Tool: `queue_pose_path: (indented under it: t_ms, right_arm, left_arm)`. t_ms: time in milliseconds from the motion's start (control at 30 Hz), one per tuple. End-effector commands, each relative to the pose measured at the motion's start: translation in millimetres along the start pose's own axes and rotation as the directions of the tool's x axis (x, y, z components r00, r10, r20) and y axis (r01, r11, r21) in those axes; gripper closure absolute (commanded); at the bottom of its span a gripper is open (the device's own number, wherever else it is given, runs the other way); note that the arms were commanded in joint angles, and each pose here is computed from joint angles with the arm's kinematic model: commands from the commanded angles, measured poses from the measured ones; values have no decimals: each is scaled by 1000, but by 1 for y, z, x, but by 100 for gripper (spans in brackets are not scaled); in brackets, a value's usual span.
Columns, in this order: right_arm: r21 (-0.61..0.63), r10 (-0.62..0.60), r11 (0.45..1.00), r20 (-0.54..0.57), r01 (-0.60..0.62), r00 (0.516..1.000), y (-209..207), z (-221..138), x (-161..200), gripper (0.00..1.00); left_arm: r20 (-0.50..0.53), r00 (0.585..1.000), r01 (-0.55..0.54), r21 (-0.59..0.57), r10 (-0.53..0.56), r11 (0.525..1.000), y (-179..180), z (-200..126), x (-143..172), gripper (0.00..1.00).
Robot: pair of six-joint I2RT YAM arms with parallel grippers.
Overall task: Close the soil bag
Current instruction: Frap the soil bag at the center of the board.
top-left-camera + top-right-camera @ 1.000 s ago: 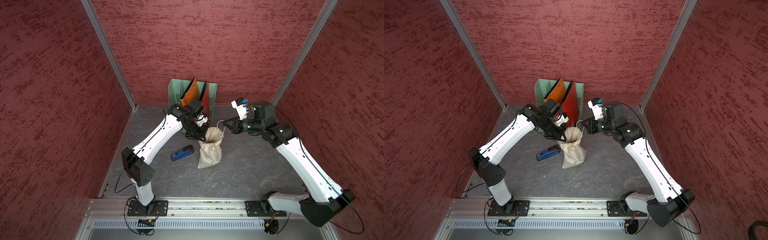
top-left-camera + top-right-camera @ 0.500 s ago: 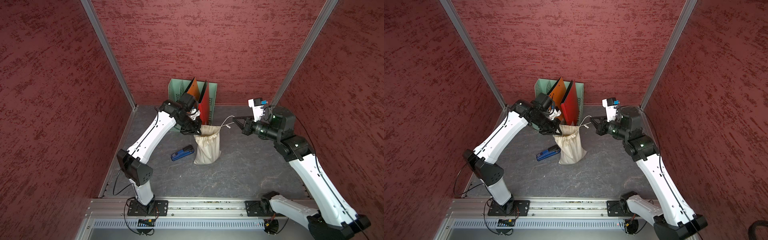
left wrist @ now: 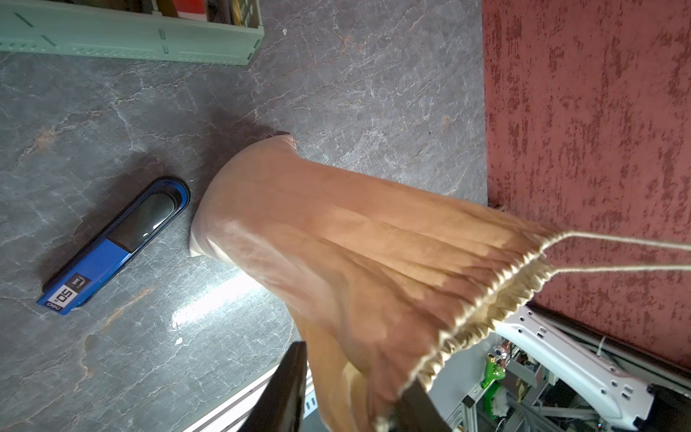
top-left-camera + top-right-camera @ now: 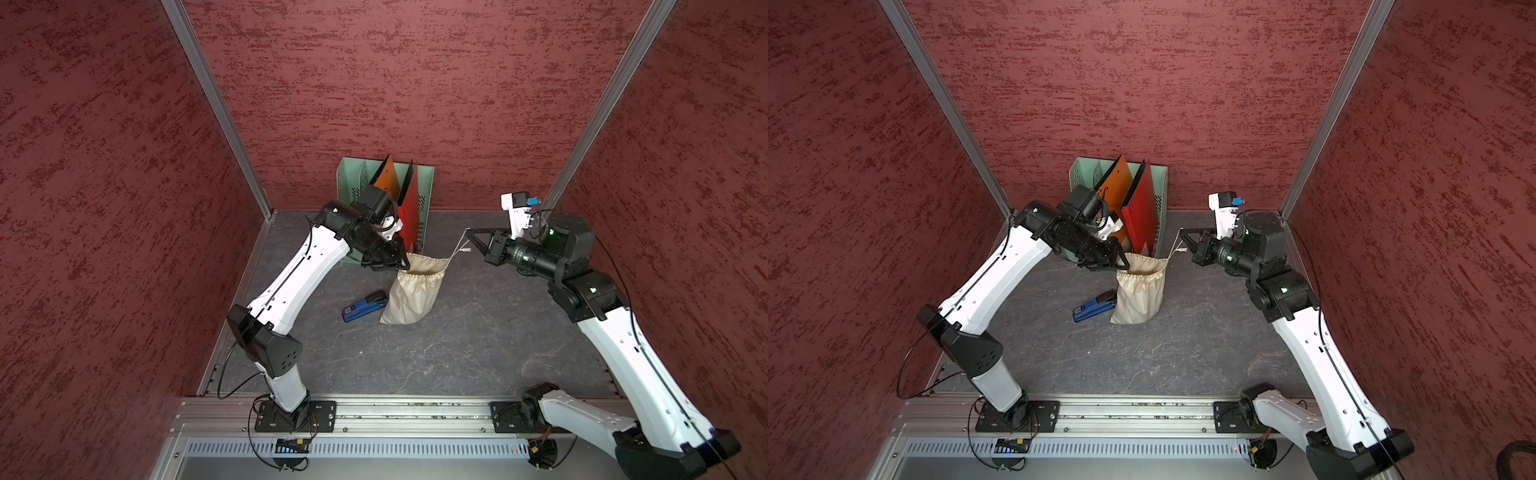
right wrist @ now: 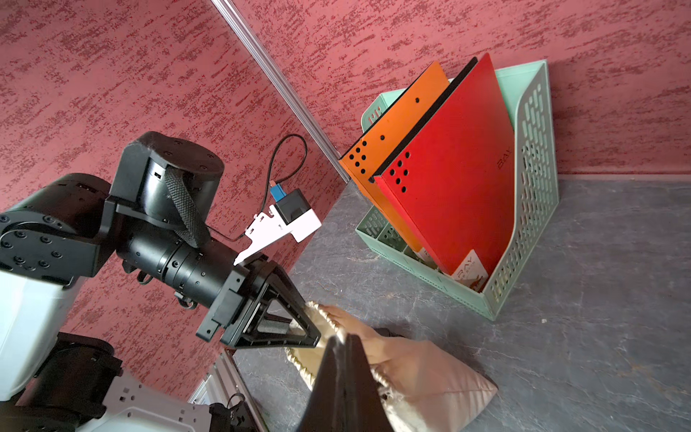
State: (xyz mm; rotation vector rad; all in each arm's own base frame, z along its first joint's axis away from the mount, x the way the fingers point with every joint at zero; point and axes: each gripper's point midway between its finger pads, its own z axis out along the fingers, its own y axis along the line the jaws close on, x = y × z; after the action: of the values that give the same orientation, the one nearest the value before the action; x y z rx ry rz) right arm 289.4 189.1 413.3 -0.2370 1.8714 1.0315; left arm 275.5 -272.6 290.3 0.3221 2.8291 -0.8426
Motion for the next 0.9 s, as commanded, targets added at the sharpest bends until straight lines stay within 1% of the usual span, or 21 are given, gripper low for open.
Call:
queue_pose_path:
  t_ms: [0, 133, 167, 233, 300, 400, 467, 567, 600, 700, 767, 867]
  right_arm:
    - [-51, -12, 999, 61, 15, 998, 13, -4, -17, 100]
    - [-56, -20, 998, 60, 23, 998, 13, -2, -18, 100]
    - [-55, -22, 998, 60, 26, 998, 13, -2, -19, 100]
    - [-57, -28, 998, 66, 32, 997, 15, -2, -21, 100]
    - [-62, -45, 997, 77, 50, 996, 18, -5, -25, 100]
    - [-91, -91, 991, 105, 101, 990, 31, -12, -34, 100]
    - [-144, -141, 977, 115, 157, 983, 45, -16, -37, 100]
    - [-213, -197, 953, 104, 215, 975, 60, -19, -34, 100]
    - [-219, -206, 950, 101, 224, 973, 60, -19, -33, 100]
    - [-190, -230, 949, 133, 252, 964, 58, -24, -33, 100]
    - [-156, -241, 950, 181, 270, 953, 55, -29, -37, 100]
    - [-102, -222, 962, 237, 252, 946, 46, -33, -43, 100]
  left_arm:
    - [-8, 1000, -21, -22, 21, 1000, -4, 3, 5, 59]
    - [-15, 1000, -11, -39, 11, 999, -3, 1, 8, 59]
    - [-19, 1000, -10, -46, 9, 999, -2, 0, 9, 65]
    - [-18, 1000, -13, -56, 12, 998, -2, -3, 9, 87]
    - [-16, 1000, -18, -70, 17, 997, -2, -7, 7, 100]
    - [-5, 1000, -30, -93, 30, 995, -2, -14, 1, 100]
    - [1, 999, -36, -90, 37, 995, -4, -17, -6, 100]
    - [0, 999, -44, -77, 44, 996, -6, -18, -15, 100]
    - [-5, 999, -44, -76, 43, 996, -6, -18, -17, 100]
    - [-21, 999, -44, -67, 43, 997, -5, -15, -17, 100]
    - [-24, 999, -44, -64, 43, 997, -5, -14, -17, 100]
    - [-31, 999, -21, -35, 20, 999, -7, -13, -18, 100]
